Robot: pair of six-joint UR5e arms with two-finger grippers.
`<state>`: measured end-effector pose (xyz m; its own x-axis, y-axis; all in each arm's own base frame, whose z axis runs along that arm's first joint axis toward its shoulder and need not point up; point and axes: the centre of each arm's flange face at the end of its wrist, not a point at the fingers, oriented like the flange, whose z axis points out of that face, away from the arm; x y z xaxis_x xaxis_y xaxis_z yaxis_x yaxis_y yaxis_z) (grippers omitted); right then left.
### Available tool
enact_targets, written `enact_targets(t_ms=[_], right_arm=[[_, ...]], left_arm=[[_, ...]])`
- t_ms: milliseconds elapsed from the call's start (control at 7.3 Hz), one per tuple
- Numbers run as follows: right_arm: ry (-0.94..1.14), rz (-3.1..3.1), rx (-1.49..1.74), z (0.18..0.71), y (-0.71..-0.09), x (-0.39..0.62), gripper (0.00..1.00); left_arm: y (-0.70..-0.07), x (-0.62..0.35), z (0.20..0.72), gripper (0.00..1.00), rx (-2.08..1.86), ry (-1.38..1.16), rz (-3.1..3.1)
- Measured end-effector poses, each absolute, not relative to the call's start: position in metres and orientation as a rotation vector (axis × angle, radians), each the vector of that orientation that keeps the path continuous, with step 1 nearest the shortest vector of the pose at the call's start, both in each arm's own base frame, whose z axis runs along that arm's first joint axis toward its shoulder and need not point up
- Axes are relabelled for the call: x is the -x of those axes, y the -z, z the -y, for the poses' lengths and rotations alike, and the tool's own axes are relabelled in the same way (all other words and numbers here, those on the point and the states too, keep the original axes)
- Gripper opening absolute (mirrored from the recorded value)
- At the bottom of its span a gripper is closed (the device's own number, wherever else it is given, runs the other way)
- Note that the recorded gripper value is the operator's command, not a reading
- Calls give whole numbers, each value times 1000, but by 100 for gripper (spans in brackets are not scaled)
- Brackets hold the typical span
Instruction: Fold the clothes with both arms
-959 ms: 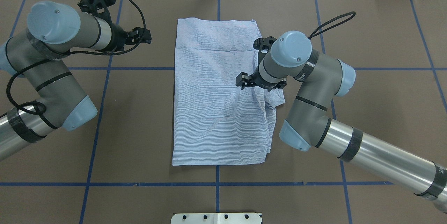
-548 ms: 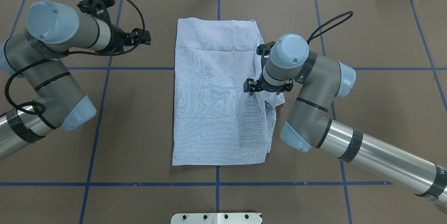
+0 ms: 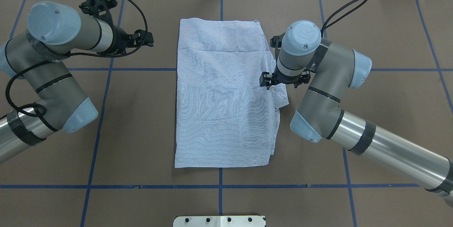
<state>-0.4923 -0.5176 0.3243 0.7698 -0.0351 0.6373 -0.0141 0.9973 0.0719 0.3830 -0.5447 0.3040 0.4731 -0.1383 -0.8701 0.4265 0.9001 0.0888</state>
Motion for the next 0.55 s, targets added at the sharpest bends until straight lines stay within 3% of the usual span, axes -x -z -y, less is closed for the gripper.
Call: enact_targets(t_ms=[548], right_arm=[[38,678,-91,511,-309,449,100]], left_arm=[[-292,-378,539,100,-315,353,-1051]])
